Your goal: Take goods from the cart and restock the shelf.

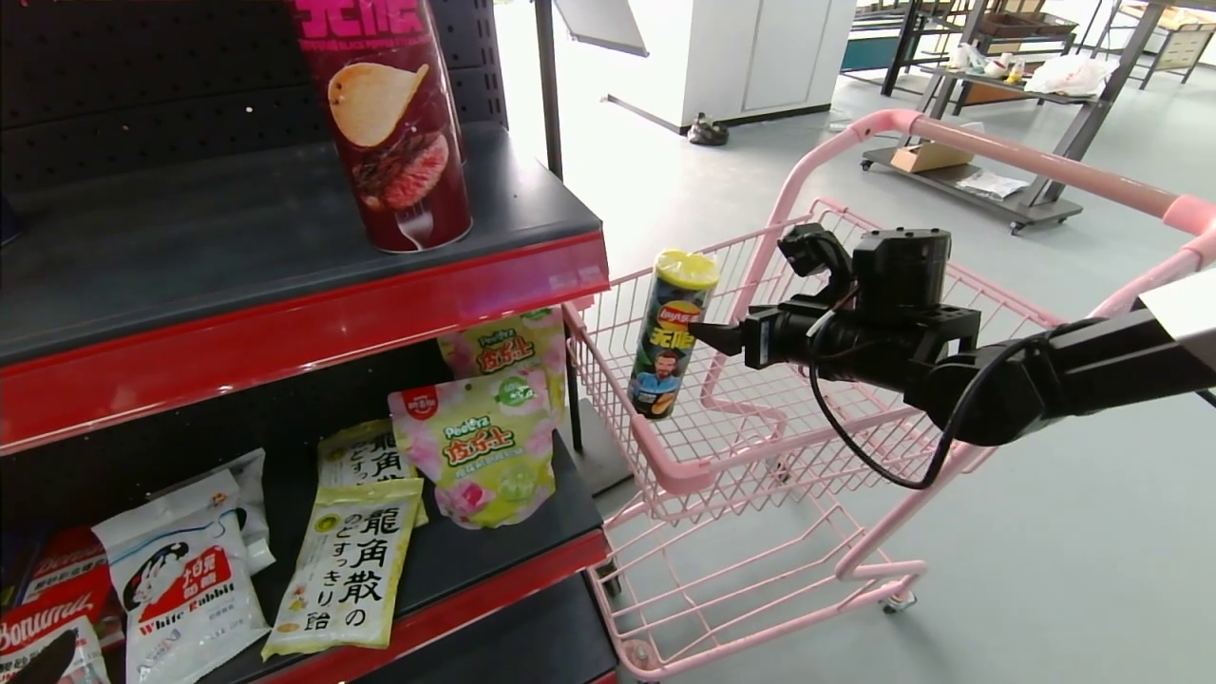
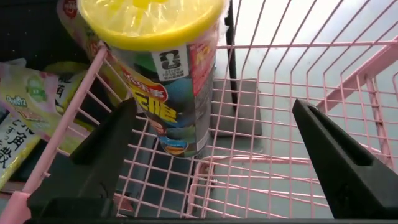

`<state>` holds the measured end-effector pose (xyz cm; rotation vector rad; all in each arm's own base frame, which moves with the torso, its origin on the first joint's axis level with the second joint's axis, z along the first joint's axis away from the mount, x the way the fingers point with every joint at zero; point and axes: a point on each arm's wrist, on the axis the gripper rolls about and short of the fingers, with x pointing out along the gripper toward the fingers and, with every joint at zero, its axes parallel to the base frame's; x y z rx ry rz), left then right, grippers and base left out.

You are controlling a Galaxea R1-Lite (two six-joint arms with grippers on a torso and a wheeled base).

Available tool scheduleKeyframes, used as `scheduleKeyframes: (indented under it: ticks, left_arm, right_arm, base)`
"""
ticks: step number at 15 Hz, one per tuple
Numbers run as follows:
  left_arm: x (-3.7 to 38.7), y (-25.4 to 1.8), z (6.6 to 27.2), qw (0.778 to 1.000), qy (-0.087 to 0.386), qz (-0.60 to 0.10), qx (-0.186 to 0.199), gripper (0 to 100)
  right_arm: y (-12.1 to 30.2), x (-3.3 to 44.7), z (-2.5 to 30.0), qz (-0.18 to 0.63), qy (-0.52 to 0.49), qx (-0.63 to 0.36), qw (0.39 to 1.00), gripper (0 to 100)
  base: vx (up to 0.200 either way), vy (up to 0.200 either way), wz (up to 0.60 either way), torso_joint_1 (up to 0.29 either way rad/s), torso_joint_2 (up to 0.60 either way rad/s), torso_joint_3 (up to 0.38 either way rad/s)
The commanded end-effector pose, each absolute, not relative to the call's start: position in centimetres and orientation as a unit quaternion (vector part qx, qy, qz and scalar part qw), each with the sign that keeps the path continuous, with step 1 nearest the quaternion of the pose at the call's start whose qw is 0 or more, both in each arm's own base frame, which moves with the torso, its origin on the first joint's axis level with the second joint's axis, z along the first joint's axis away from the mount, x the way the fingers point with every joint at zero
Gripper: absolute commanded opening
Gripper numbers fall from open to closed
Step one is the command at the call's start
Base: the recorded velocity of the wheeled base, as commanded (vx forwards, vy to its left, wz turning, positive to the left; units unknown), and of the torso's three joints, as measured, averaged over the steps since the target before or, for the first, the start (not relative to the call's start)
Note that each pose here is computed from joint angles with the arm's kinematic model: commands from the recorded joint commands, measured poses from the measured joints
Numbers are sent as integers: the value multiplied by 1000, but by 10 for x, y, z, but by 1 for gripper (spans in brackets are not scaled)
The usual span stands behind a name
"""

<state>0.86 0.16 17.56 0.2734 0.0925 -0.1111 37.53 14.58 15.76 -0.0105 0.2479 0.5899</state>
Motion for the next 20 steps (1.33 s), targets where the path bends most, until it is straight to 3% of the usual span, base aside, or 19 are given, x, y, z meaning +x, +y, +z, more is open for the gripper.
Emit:
scheduleKeyframes:
  ticks: [1, 16, 17, 20]
  left_arm:
    - [10, 1, 176, 988, 48, -55, 137, 100]
    - [10, 2, 175, 988, 51, -46, 138, 100]
    - [10, 2, 175, 988, 52, -44, 138, 100]
    - [9, 2, 176, 988, 49, -42, 137, 100]
  right_arm:
    - [153, 377, 158, 300, 118, -5, 947, 100]
    - [197, 432, 138, 318, 82, 4, 945, 100]
    - [200, 432, 136, 320, 83, 4, 944, 0]
    - [205, 429, 143, 311, 77, 8, 947, 0]
  base:
    - [0, 0, 0, 0, 0, 0]
    - [0, 0, 0, 0, 0, 0]
    - [0, 0, 0, 0, 0, 0]
    - [0, 0, 0, 0, 0, 0]
